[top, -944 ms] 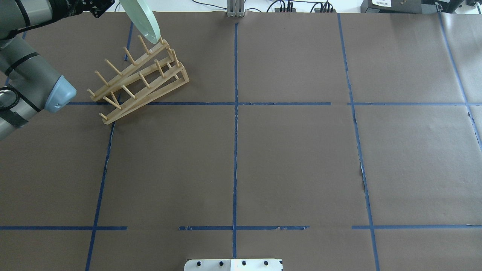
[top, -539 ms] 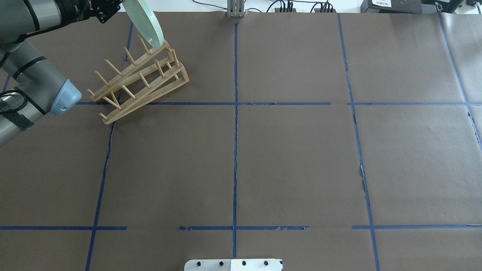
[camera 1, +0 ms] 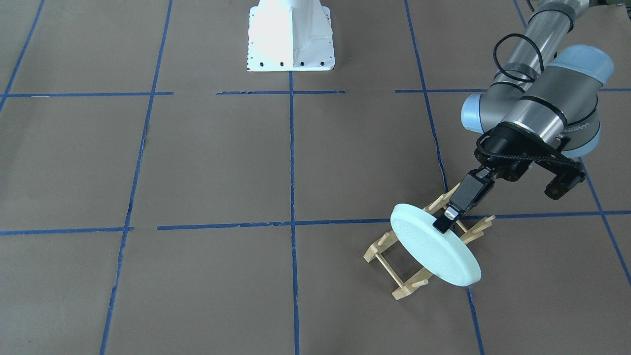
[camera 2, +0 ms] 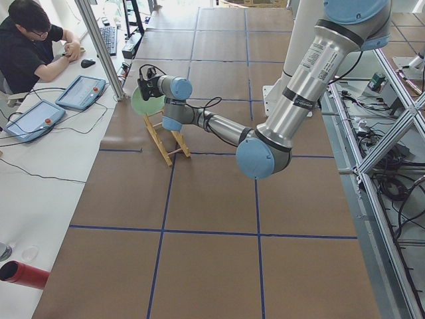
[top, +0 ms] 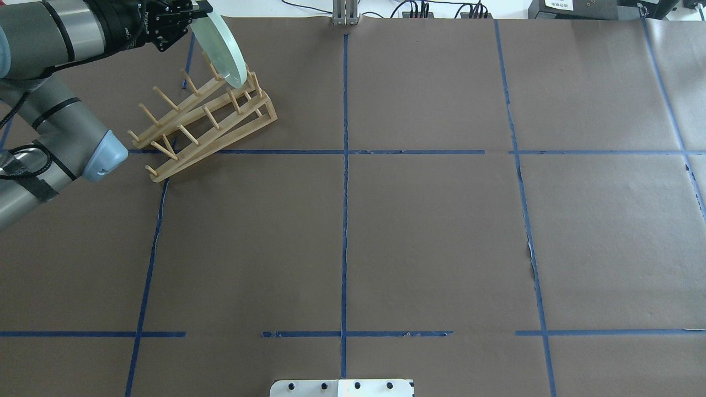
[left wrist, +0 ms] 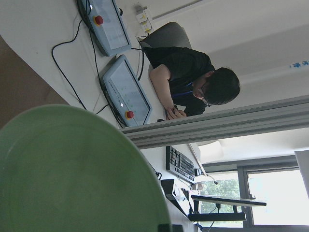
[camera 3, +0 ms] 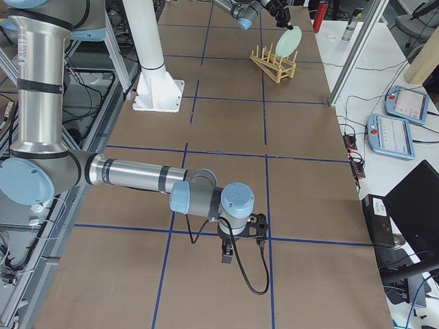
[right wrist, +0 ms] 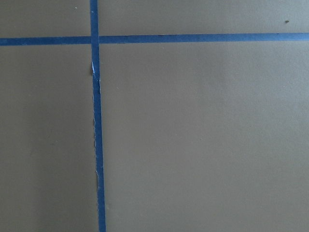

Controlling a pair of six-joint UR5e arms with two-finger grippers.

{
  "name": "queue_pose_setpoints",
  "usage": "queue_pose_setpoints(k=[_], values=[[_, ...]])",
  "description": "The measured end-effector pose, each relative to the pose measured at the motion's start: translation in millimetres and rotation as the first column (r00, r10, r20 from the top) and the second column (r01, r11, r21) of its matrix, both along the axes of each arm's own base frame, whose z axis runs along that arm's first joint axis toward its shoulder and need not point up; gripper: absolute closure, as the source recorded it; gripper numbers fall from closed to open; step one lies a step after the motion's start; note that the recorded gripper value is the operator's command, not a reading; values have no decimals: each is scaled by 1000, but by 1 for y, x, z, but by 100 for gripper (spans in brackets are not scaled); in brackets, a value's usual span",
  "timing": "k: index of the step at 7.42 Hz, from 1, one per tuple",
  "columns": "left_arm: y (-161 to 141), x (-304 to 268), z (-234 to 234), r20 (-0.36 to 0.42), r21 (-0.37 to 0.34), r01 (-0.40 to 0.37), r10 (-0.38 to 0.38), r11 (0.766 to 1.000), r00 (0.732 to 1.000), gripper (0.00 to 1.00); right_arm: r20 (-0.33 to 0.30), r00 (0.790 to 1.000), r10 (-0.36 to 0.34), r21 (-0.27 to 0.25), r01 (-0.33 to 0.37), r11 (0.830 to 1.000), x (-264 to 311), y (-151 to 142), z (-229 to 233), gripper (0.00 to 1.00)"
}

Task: Place plate on rack
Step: 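Lower the upright plate with the left gripper into a rack slot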

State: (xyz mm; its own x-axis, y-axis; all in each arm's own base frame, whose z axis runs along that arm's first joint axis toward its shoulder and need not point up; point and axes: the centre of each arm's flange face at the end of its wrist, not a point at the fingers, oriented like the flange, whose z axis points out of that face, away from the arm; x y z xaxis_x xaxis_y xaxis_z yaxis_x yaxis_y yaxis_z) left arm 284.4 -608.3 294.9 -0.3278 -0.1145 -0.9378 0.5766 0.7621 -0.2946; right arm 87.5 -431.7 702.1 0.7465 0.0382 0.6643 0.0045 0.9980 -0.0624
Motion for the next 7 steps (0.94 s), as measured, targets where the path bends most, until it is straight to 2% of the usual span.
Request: queue_pose_setpoints(k=[1,4,5,6,7], values=[[1,6,5,13,-1,-6,6,1000,1000,1,0,1000,0,0,0,1000,0,0,0,0],[0,14,11,43,-12,-16,16,1000,999,0,0,1000,1,0,-1,1000,0,0,0,0],[-2,17,10,86,-29,-36,39,999,996,0,0,1000,1,1,-1,1000,0,0,0,0],[-2,21,6,167,-63,-91,100,994,981,0,0,1000,0,1,0,1000,0,0,0,0],[-2,18,2,260,-113,-151,176,982,949,0,0,1000,0,1,0,1000,0,0,0,0]])
